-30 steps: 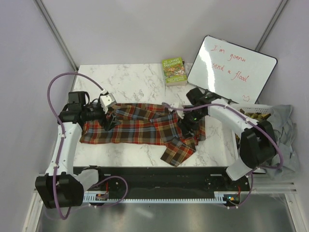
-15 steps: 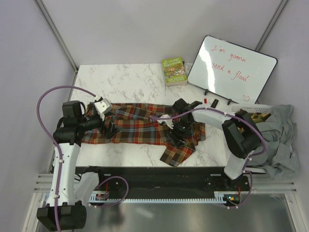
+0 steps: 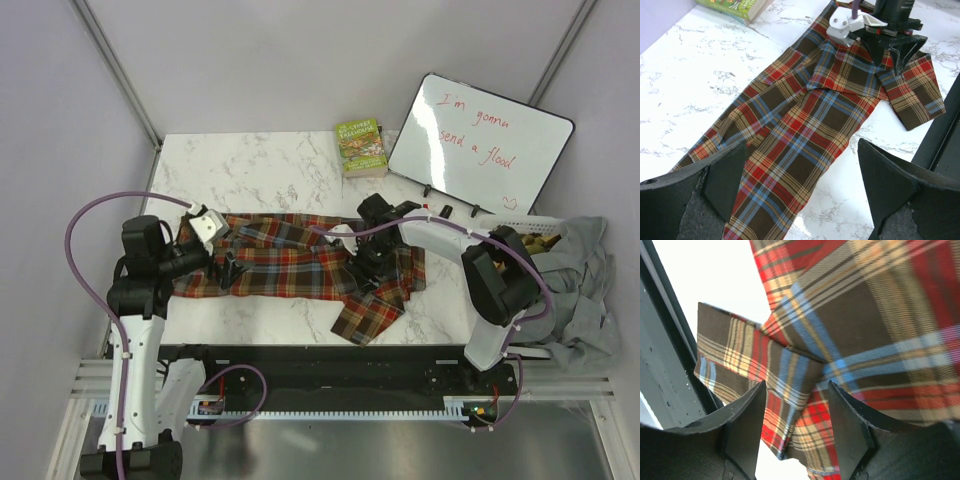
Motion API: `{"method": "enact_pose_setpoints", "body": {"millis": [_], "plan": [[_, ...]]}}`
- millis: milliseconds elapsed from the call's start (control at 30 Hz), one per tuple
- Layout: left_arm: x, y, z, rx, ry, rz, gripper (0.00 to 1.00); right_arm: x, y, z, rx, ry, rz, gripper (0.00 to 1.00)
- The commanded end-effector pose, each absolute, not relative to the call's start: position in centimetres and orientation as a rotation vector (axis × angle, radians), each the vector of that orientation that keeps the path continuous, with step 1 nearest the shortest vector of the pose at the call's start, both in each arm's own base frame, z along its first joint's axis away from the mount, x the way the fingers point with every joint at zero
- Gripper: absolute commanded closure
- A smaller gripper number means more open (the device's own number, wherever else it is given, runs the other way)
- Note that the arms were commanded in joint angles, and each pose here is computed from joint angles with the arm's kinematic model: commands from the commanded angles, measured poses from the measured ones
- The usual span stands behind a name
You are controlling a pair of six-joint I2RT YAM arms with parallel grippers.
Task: Fold and stack the long sleeve shirts
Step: Fold the shirt
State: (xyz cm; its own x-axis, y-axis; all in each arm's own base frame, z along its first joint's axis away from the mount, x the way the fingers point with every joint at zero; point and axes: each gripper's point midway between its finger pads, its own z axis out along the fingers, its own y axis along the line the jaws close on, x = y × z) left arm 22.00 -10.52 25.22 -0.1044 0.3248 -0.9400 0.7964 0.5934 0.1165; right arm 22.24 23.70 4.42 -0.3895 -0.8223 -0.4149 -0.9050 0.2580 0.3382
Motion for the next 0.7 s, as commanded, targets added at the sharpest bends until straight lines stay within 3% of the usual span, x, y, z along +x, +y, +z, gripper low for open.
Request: {"method": "enact_pose_setpoints", "body": {"millis": [0,433,533,567,667], "plan": [[22.3,-10.9,26.5,0.974,1.599,-0.506,0.01,23.1,24.6,5.1,-1.599,2.35,0.851,0.4],[23.8,-10.7,26.8,0.958,1.63,-0.512,0.0,20.7,24.9,5.1,-1.608,2.381,1.031,0.52],[24.0,-10.6,26.6,0.932,1.658,-0.534,0.01,20.1,25.5,6.9,-1.621,2.321,1.106,0.69],[24.0,-10.7,26.6,0.928,1.66,-0.541,0.01,20.4,26.0,7.9,-1.626,2.277,1.129,0.81],[23.0,-11.5,26.5,0.978,1.624,-0.605,0.05,20.9,26.7,10.2,-1.628,2.209,1.135,1.0]]}}
